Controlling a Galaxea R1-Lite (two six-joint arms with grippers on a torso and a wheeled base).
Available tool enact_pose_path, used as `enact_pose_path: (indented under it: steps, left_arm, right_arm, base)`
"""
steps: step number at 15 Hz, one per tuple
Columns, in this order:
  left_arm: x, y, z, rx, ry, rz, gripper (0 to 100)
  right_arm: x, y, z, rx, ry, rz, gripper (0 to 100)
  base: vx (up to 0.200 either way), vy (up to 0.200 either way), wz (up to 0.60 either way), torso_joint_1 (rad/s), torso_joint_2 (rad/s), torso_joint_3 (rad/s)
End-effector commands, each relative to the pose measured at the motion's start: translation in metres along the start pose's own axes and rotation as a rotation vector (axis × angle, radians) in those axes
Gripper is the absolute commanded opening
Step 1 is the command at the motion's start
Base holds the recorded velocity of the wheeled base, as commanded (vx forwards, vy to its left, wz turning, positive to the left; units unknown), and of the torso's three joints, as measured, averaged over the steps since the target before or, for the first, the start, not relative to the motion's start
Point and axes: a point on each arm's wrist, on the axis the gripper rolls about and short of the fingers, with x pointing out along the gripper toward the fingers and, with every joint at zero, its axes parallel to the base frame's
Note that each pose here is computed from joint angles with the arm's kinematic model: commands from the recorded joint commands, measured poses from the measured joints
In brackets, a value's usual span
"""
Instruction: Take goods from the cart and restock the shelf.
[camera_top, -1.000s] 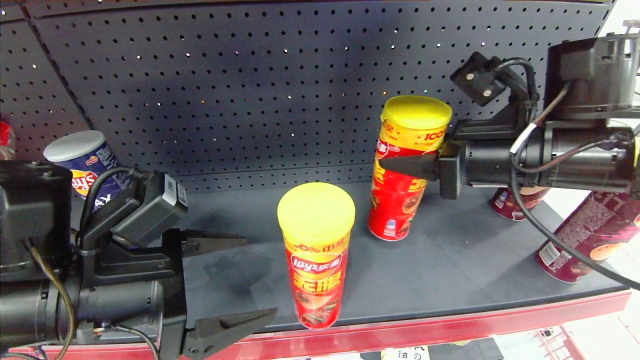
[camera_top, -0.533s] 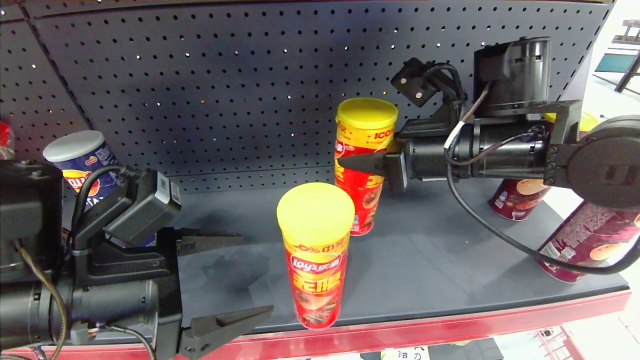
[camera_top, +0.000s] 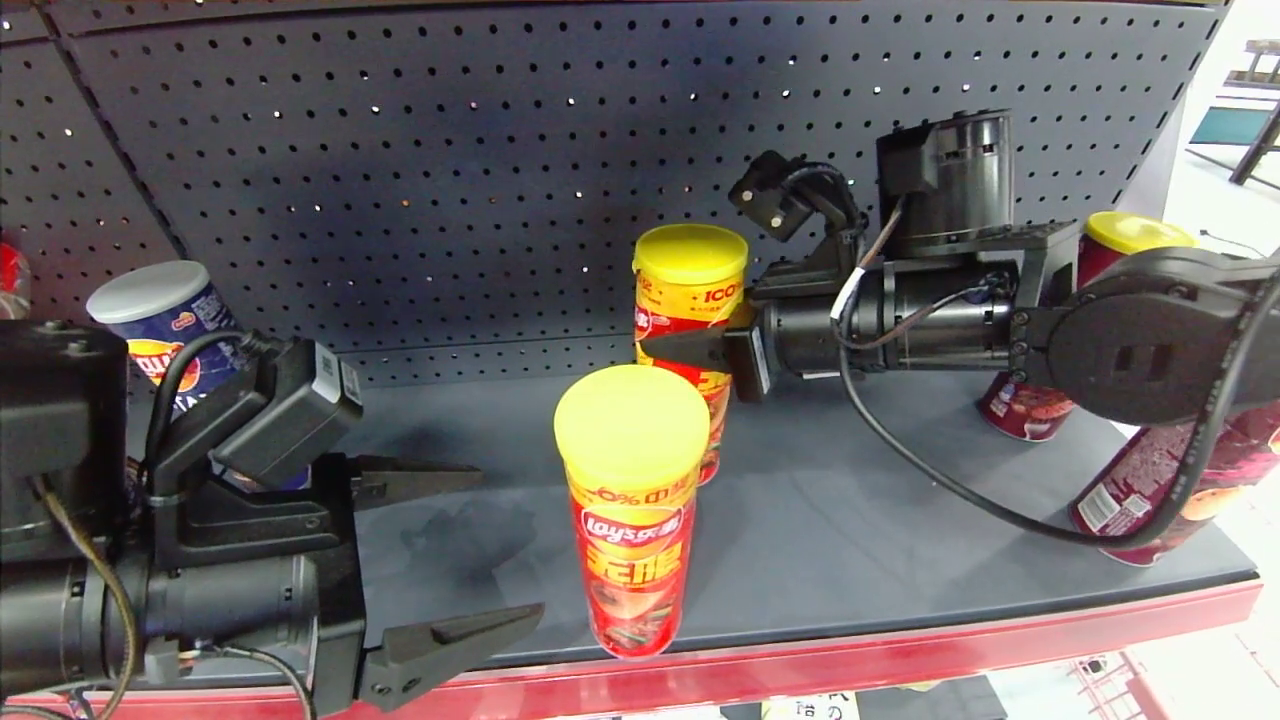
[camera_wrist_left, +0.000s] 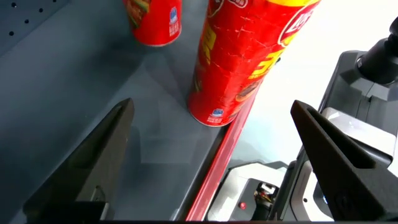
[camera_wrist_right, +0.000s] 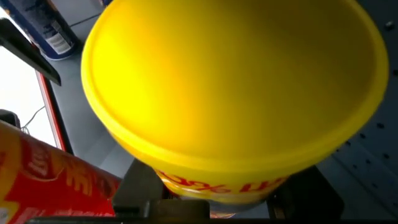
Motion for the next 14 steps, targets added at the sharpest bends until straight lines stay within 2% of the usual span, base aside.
enact_pose_path:
  steps: [1, 12, 13, 14]
  left_arm:
    - [0.0014, 0.0006, -0.0006, -0.002, 0.005, -0.001, 100]
    - [0.0013, 0.0, -0.0042, -0.007, 0.014, -0.003, 100]
    - [0.0014, -0.0001, -0.0048, -0.008, 0.017, -0.003, 100]
    - [0.0014, -0.0001, -0.0048, -0.008, 0.017, -0.003, 100]
  right_arm:
    - [0.0051, -0.0002, -0.0044, 0.005, 0.014, 0.006, 0]
    - [0.0133, 0.0025, -0.0064, 0.015, 0.021, 0.02, 0]
    - [0.0133, 0.0026, -0.0068, 0.015, 0.023, 0.021, 100]
    - [0.0133, 0.0022, -0.0082, 0.018, 0.027, 0.02, 100]
  base:
    - [0.0, 0.0, 0.0, 0.0, 0.0, 0.0]
    - [0.0, 0.0, 0.0, 0.0, 0.0, 0.0]
    - [0.0, 0.0, 0.0, 0.0, 0.0, 0.0]
    - [0.0, 0.0, 0.0, 0.0, 0.0, 0.0]
